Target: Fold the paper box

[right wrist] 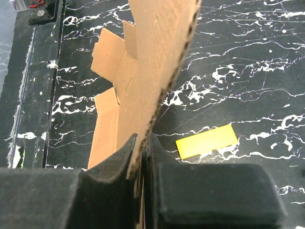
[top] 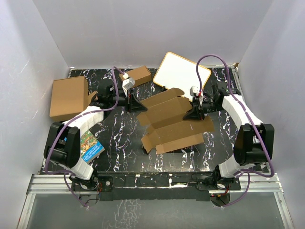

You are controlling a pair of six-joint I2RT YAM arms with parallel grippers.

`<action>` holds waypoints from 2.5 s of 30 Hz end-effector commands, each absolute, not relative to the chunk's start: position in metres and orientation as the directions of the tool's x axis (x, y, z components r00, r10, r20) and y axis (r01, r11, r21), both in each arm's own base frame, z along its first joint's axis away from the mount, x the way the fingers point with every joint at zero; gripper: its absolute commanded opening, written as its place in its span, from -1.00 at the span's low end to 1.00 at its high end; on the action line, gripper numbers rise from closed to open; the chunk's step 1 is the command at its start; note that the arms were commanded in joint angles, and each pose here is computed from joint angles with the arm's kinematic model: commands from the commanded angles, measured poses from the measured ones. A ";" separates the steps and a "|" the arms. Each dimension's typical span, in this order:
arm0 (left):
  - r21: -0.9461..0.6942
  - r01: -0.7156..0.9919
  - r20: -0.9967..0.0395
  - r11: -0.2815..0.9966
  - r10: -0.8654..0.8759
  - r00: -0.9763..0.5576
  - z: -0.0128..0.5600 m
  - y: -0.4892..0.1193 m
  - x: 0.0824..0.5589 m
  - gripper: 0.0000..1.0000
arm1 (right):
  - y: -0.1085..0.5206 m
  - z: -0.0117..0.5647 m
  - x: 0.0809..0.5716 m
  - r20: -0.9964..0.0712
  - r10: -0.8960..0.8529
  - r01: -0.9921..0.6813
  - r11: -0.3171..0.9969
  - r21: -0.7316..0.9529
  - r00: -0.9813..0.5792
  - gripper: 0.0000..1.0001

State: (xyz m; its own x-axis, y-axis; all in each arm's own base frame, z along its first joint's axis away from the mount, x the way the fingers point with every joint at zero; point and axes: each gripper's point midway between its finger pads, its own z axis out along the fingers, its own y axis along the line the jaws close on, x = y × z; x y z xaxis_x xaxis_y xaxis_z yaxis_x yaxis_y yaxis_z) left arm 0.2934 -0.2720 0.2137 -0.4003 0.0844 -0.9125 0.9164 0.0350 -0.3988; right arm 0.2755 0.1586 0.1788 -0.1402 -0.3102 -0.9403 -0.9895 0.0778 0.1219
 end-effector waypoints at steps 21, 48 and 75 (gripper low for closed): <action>-0.098 0.988 -0.984 0.120 0.136 -0.114 0.241 -0.251 0.268 -1.00 | 0.110 0.257 0.330 -0.976 -0.094 -0.952 0.257 0.167 -0.197 0.48; -0.095 0.991 -0.987 0.095 0.118 -0.106 0.248 -0.252 0.266 -1.00 | 0.151 0.220 0.310 -0.973 -0.232 -0.992 0.117 -0.049 0.021 -0.26; -0.133 0.990 -0.989 0.034 0.064 -0.135 0.255 -0.257 0.260 -1.00 | 0.185 0.218 0.291 -0.990 -0.141 -1.000 0.002 0.008 -0.008 -0.35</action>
State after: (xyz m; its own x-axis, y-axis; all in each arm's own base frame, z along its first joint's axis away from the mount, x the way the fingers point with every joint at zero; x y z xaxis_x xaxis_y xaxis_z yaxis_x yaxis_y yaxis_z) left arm 0.2676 -0.2558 0.2502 -0.1597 0.0865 -0.9834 0.9845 0.0877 -0.1522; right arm 0.2915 0.1743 0.2007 -0.0835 -0.2314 -0.9693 -0.9959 0.0524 0.0732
